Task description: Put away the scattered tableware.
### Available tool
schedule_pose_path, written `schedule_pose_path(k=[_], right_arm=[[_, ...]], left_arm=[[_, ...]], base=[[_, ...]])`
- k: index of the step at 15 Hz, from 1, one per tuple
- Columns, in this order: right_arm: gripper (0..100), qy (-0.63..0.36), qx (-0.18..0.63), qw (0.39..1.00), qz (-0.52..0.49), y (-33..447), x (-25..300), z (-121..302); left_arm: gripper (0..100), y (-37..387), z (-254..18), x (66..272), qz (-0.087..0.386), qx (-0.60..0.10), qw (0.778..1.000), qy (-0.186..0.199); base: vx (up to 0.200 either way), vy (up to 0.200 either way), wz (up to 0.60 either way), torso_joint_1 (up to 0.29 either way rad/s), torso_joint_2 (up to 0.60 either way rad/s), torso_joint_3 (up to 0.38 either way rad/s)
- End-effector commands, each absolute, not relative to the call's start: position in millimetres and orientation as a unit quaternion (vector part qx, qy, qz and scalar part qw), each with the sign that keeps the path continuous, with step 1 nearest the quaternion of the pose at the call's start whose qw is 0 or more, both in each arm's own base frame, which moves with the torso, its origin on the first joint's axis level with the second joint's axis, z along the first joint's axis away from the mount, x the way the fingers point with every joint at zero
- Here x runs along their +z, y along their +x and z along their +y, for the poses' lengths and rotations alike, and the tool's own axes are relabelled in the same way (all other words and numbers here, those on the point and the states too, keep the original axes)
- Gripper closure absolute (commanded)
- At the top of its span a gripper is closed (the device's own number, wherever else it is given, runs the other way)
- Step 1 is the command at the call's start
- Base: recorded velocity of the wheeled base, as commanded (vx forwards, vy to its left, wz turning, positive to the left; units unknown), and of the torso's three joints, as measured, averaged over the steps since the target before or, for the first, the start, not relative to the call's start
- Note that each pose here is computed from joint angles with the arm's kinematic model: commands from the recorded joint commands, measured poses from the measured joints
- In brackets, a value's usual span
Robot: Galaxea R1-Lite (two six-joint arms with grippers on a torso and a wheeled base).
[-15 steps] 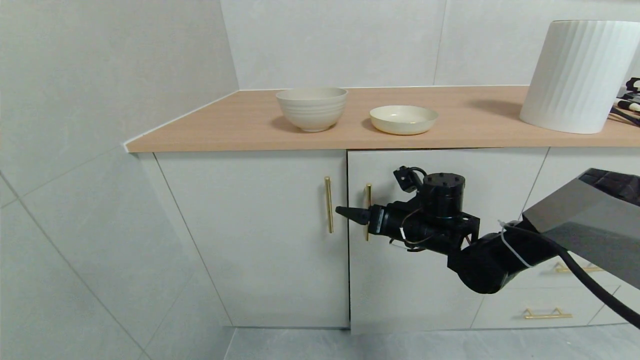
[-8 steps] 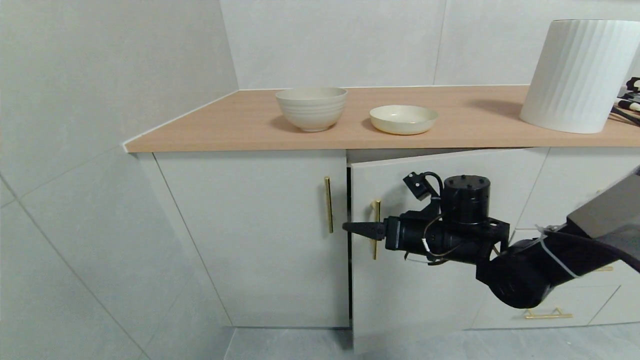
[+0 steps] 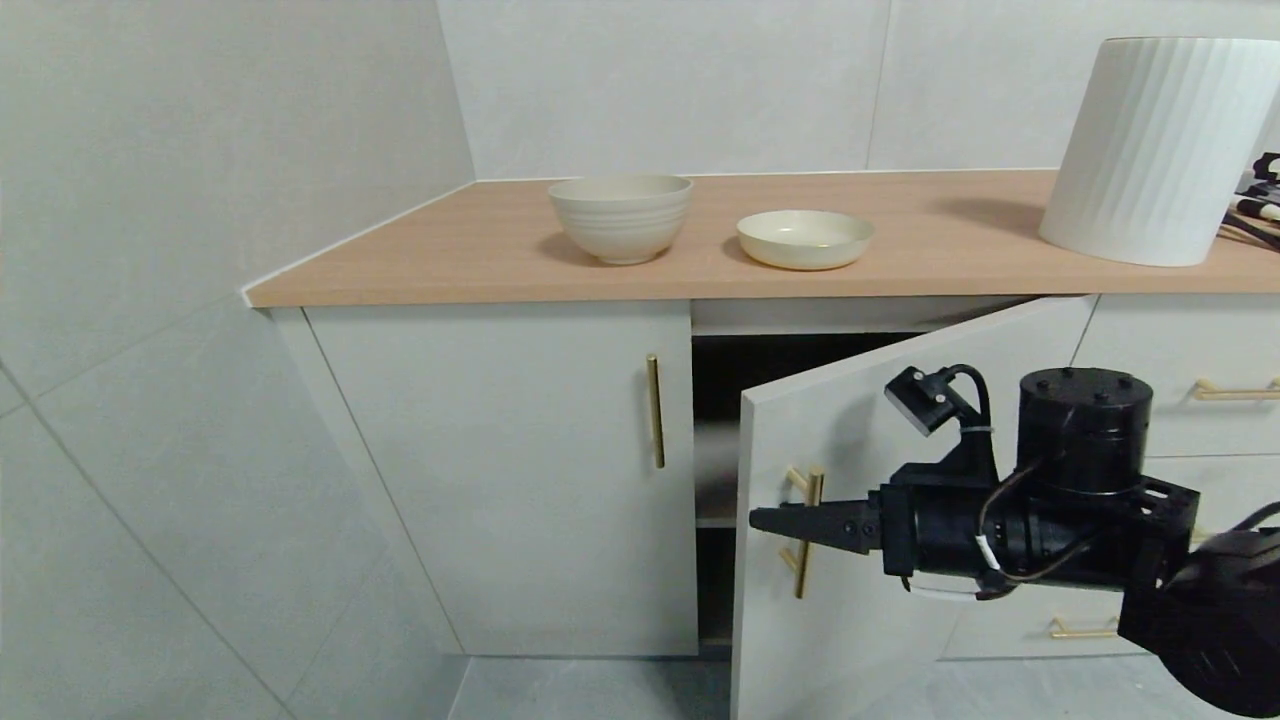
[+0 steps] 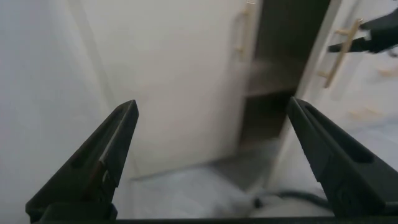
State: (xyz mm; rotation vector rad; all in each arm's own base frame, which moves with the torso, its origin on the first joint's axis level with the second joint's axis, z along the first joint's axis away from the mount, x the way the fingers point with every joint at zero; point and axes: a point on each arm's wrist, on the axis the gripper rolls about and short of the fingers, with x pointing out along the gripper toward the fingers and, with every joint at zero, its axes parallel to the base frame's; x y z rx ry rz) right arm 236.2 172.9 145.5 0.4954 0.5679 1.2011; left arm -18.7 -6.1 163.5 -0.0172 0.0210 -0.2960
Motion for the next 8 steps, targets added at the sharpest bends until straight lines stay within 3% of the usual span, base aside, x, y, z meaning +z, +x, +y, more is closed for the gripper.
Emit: schedule_pose_path(k=[1, 3, 4, 5, 8], right_arm=[[0, 0.226, 0.567, 0.752, 0.251, 218, 156, 163], [0, 0.225, 0.569, 0.748, 0.257, 215, 153, 163], [0, 0.225, 0.569, 0.748, 0.257, 215, 153, 163], [0, 0.226, 0.566, 0.748, 0.263, 213, 151, 162], [0, 0.226, 0.566, 0.747, 0.266, 210, 149, 160]], left_arm=[[0, 62, -12, 235, 0.127, -0.221, 0.966, -0.032], [0, 128, -26, 248, 0.194, -0.295, 0.934, -0.050], [0, 130, -27, 248, 0.196, -0.297, 0.933, -0.050], [0, 179, -52, 235, 0.213, -0.338, 0.914, -0.065], [0, 225, -93, 213, 0.184, -0.385, 0.897, -0.118]], base=[[0.000, 0.000, 0.00, 0.000, 0.00, 0.000], [0.000, 0.000, 0.00, 0.000, 0.00, 0.000], [0.000, 0.000, 0.00, 0.000, 0.00, 0.000], [0.000, 0.000, 0.00, 0.000, 0.00, 0.000], [0.000, 0.000, 0.00, 0.000, 0.00, 0.000]])
